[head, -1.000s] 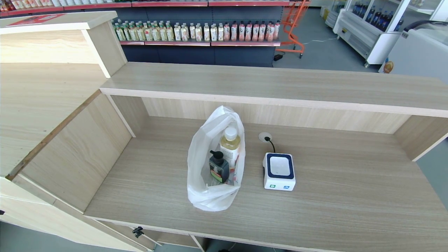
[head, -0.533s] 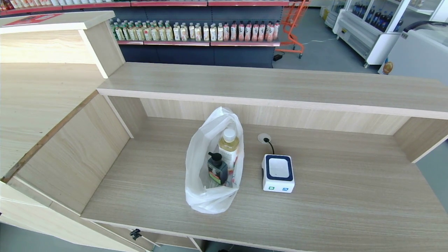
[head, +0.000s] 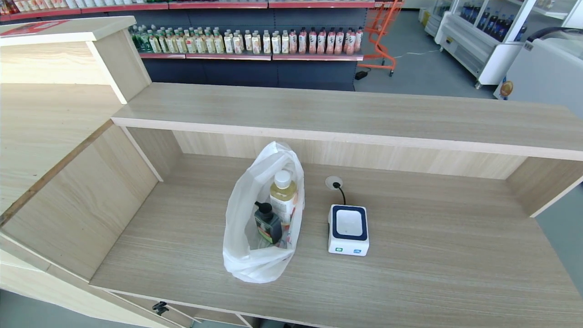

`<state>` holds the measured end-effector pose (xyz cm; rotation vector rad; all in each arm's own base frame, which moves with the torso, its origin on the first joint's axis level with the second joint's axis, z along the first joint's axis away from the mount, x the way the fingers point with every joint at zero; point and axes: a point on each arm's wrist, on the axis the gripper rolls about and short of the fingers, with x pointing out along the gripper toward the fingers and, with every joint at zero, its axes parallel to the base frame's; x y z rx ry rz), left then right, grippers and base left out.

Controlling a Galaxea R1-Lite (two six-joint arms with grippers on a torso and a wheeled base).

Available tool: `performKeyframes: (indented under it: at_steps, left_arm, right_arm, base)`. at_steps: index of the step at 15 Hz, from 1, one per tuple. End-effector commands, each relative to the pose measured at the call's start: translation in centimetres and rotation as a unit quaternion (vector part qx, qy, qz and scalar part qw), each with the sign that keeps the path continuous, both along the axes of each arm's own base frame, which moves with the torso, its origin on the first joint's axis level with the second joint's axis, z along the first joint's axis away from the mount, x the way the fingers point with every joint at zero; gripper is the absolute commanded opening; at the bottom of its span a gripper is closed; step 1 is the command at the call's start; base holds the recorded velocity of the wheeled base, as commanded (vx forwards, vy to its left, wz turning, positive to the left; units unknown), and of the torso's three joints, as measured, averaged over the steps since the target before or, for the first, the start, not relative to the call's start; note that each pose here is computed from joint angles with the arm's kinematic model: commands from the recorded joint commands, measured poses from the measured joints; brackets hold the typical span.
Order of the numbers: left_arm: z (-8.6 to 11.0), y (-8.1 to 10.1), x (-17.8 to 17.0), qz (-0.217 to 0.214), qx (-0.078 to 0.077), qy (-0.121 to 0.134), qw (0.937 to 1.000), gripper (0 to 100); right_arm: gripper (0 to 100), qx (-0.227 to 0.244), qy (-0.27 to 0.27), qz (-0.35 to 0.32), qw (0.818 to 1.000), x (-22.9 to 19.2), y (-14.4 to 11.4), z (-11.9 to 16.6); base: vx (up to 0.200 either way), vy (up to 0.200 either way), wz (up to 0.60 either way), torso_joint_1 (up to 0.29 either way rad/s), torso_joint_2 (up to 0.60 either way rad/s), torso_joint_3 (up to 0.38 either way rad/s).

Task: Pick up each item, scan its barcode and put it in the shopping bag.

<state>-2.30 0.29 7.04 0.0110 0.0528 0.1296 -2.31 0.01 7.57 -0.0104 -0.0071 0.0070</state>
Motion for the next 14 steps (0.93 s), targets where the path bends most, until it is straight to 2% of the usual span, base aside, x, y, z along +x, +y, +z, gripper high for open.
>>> performKeyframes:
  at_steps: [1,3,14]
  left_arm:
    - [0.0,0.0,0.0,0.0,0.001,0.0,1.0,100]
    - [0.0,0.0,0.0,0.0,0.0,0.0,1.0,100]
    - [0.0,0.0,0.0,0.0,0.0,0.0,1.0,100]
  right_arm:
    - [0,0.0,0.002,0.0,1.0,0.03,0.0,0.01]
    - [0,0.0,0.001,0.0,1.0,0.03,0.0,0.03]
    - [0,0.0,0.001,0.0,1.0,0.03,0.0,0.03]
  base:
    - [0.2,0.0,0.0,-0.007,0.01,0.007]
    - [0.2,0.0,0.0,-0.007,0.0,0.0]
    - [0.0,0.0,0.0,0.0,0.0,0.0]
